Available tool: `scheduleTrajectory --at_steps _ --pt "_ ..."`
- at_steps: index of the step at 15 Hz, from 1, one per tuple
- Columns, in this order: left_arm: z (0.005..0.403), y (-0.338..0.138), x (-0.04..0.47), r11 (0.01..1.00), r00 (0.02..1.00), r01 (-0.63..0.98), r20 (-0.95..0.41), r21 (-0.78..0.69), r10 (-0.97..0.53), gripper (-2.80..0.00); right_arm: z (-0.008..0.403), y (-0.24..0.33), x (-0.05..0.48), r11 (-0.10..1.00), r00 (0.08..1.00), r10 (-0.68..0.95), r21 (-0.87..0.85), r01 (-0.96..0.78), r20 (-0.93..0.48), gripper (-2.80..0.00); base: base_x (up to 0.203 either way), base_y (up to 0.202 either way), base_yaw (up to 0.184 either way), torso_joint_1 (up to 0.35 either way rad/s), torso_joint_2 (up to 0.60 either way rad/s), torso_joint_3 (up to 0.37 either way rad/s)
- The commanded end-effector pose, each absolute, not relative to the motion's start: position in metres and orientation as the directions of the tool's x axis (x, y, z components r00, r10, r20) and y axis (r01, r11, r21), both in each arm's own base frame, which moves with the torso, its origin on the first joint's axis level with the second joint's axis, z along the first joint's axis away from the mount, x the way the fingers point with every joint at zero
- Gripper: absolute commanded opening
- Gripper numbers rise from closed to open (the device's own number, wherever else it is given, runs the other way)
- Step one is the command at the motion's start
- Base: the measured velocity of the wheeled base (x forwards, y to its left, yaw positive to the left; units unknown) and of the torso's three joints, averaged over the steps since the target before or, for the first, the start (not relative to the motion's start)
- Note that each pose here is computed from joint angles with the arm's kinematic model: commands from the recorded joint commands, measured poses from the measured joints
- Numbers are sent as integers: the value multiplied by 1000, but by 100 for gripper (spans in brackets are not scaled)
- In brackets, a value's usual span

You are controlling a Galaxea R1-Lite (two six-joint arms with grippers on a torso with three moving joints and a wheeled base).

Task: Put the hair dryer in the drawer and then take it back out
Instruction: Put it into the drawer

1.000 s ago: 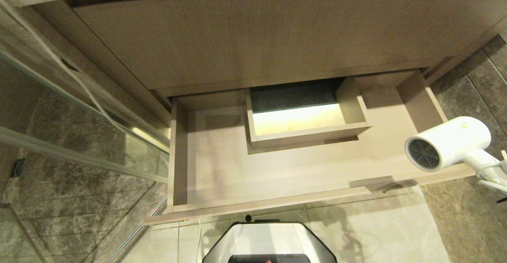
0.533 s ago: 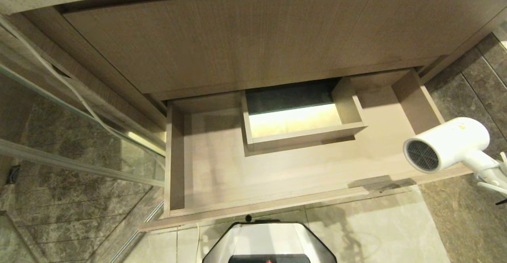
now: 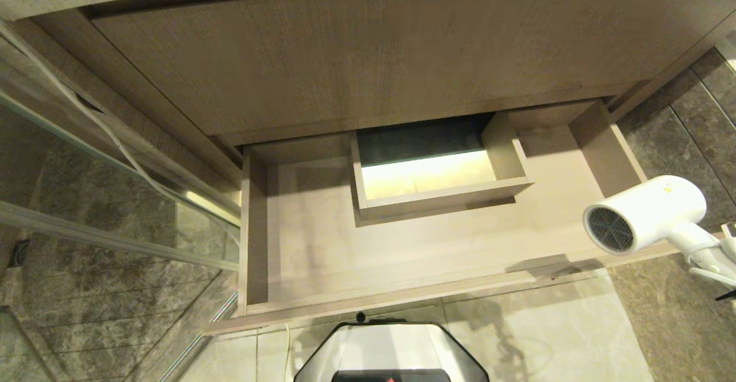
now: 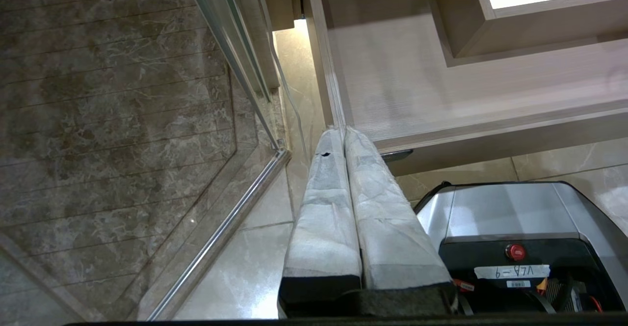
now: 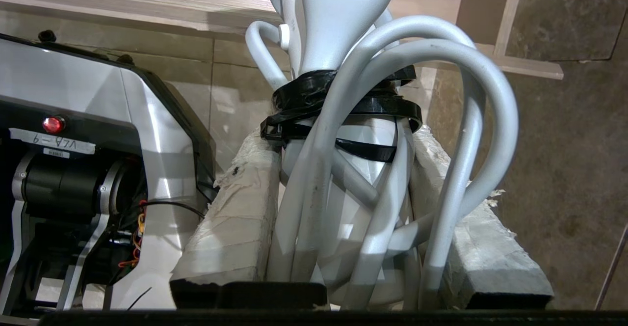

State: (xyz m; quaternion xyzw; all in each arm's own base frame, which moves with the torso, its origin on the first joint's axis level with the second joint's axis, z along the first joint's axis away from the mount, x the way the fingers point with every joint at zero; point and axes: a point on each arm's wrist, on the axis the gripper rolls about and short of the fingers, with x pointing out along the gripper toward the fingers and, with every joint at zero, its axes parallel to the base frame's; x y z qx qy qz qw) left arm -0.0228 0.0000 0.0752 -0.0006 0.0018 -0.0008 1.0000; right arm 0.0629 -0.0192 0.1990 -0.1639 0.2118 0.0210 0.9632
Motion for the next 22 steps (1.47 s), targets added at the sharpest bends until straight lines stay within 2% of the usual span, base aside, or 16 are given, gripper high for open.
scheduleTrajectory --at_steps 1,8,13,22 --pt "75 0 -23 1000 1000 2 -5 -2 -2 -280 198 -20 64 946 905 -24 -302 -117 -424 -280 0 0 0 94 -67 -22" --pt "75 0 -23 1000 1000 2 -3 -2 -2 -280 195 -20 65 948 899 -22 -294 -120 -438 -280 0 0 0 192 -405 -135" --pt "75 0 -23 1000 1000 2 -5 -2 -2 -280 195 -21 66 947 898 -21 -296 -122 -439 -280 0 0 0 112 -28 -17" --pt "75 0 -23 1000 1000 2 -5 -2 -2 -280 192 -21 68 951 889 -18 -284 -127 -457 -280 0 0 0 -292 436 139"
